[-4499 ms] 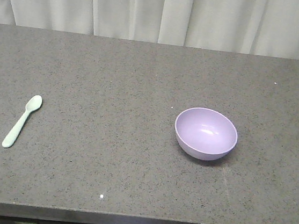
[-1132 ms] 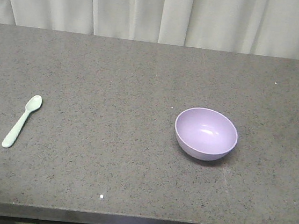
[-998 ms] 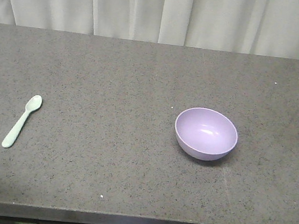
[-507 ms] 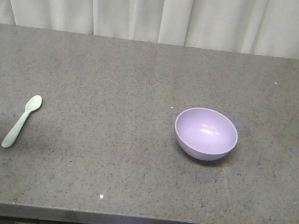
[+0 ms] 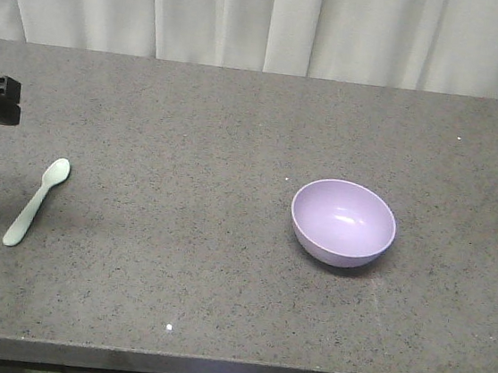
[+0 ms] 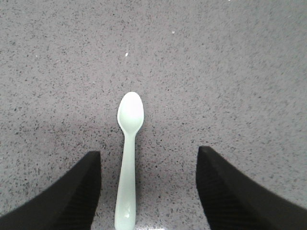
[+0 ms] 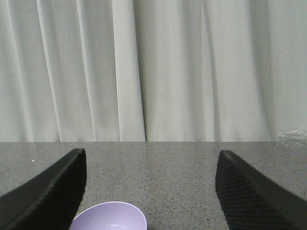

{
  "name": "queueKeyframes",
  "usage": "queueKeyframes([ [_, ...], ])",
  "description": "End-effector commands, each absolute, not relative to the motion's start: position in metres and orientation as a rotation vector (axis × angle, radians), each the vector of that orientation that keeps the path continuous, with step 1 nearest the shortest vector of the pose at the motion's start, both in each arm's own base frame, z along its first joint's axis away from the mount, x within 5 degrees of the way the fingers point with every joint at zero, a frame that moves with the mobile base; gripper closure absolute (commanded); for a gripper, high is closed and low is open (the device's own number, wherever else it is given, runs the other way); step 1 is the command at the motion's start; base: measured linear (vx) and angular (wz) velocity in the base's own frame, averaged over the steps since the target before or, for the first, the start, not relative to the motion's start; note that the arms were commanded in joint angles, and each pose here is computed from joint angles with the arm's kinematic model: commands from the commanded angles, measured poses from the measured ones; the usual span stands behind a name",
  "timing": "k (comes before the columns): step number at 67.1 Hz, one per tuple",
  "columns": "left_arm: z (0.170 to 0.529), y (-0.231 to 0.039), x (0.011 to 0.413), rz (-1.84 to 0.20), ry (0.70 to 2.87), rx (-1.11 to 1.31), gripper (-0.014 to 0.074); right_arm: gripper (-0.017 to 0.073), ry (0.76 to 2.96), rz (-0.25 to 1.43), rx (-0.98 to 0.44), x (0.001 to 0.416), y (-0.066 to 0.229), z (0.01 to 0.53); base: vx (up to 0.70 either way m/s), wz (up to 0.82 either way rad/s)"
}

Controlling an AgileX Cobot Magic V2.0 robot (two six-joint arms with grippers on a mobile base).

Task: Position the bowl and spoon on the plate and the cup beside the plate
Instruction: 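Lower the open left gripper over the pale green spoon handle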

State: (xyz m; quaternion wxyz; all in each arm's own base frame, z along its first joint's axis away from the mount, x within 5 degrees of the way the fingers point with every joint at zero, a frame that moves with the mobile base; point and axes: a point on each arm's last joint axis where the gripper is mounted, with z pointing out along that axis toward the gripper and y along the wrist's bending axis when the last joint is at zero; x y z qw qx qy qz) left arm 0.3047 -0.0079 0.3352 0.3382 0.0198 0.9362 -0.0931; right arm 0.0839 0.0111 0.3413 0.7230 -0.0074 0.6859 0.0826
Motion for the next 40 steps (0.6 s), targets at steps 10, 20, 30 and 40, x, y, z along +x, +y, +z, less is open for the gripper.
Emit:
queueKeyframes([
  [10, 0.325, -0.029, 0.325, -0.137, 2.426, 0.178, 0.0178, 0.0009, 1.437, 0.15, 0.004, 0.084, 0.008, 0.356, 0.0, 0.0],
  [20, 0.31, -0.03, 0.332, -0.078, 2.481, 0.178, 0.0178, 0.0009, 1.437, 0.15, 0.004, 0.084, 0.008, 0.356, 0.0, 0.0],
  [30, 0.295, -0.029, 0.339, -0.058, 2.542, 0.175, 0.0185, 0.0009, 1.437, 0.15, 0.004, 0.084, 0.008, 0.356, 0.0, 0.0],
  [40, 0.28, -0.032, 0.347, -0.062, 2.572, 0.178, 0.0186, 0.0009, 1.436, 0.15, 0.005, 0.084, 0.008, 0.356, 0.0, 0.0],
])
